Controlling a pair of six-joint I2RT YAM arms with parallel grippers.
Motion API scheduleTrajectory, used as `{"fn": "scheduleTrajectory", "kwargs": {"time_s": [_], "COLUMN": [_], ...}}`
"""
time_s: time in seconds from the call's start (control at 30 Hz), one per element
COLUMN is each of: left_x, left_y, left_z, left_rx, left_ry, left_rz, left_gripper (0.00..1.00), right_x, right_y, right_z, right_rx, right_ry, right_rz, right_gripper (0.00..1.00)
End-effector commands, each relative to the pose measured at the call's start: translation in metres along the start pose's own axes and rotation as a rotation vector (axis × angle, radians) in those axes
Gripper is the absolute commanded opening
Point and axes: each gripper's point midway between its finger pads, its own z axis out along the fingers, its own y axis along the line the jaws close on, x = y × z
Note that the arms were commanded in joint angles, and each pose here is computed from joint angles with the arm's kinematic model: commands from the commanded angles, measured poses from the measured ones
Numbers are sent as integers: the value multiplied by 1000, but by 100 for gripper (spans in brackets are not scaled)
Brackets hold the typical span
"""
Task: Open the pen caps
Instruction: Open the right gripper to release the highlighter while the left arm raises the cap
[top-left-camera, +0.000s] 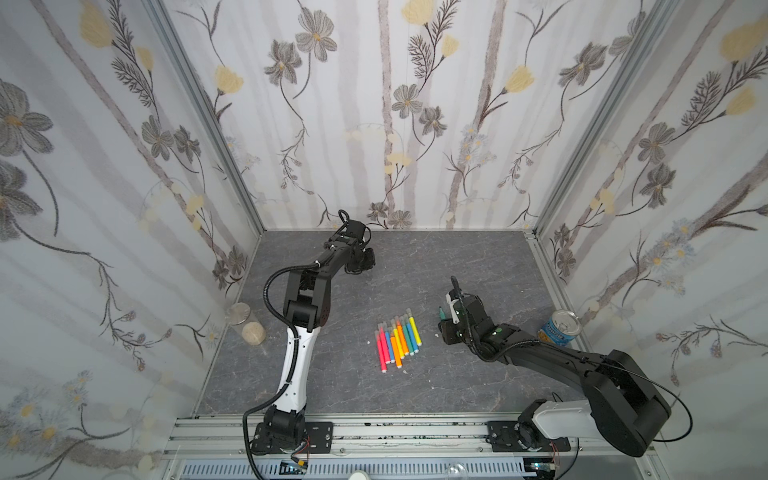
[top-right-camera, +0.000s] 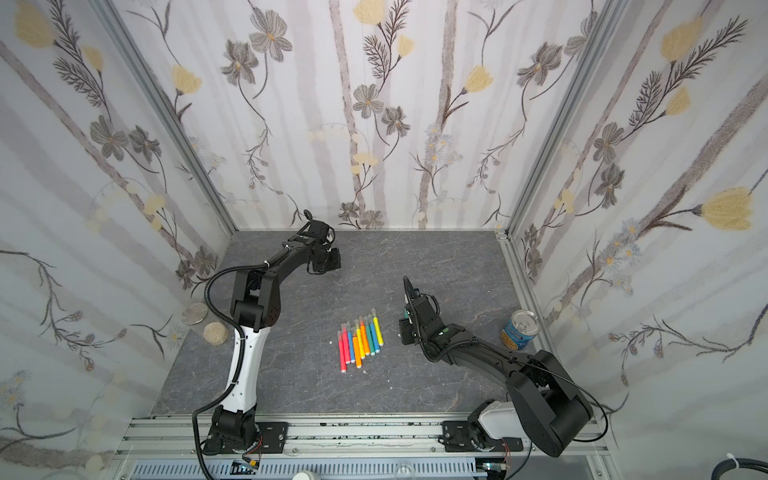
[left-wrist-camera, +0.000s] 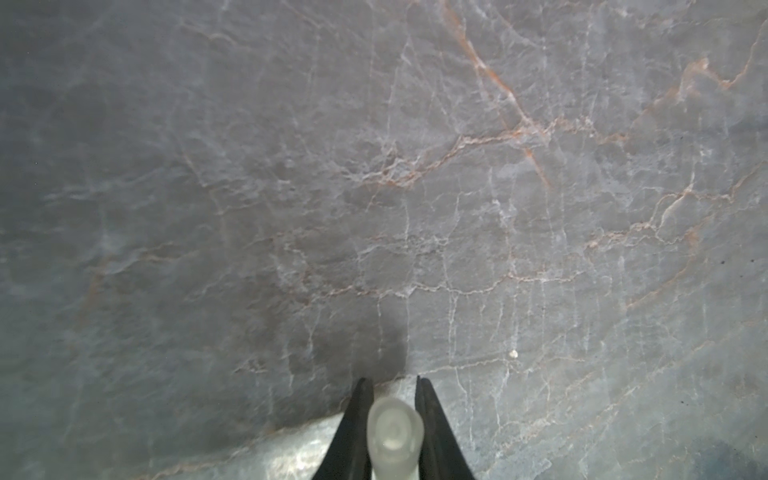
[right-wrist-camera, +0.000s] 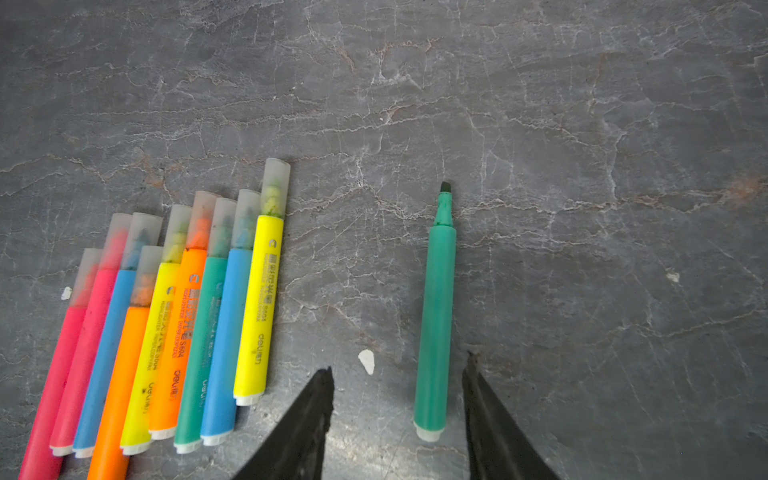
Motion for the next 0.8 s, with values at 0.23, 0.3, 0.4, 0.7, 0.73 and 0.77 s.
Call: {"fn": "scheduleTrajectory", "kwargs": {"time_s": [0.23, 0.3, 0.4, 0.7, 0.73, 0.77], "left_x": [6, 4, 1, -12, -14, -16], "left_y": [2, -1, -10, -73, -80, -85], "left_z": [-14, -23, -42, -144, -160, -175], "left_rx": [16, 27, 52, 349, 380, 405], "left_ry": [-11, -26, -56, -259, -294, -329], "left_rz": [-7, -5, 1, 35, 42, 48], "left_gripper": [36, 38, 40, 41, 41, 41], "right_x": [-13, -16, -21, -25, -25, -24], "right_y": [7, 10, 14, 30, 31, 31], "right_z": [-1, -2, -2, 3, 3, 3], "right_rx": [-6, -8, -14, -18, -21, -22], "right_ry": [-28, -32, -39, -25, -25, -25], "right_rz": [2, -1, -5, -30, -28, -27], "right_gripper": [51, 51, 51, 51, 51, 51]}}
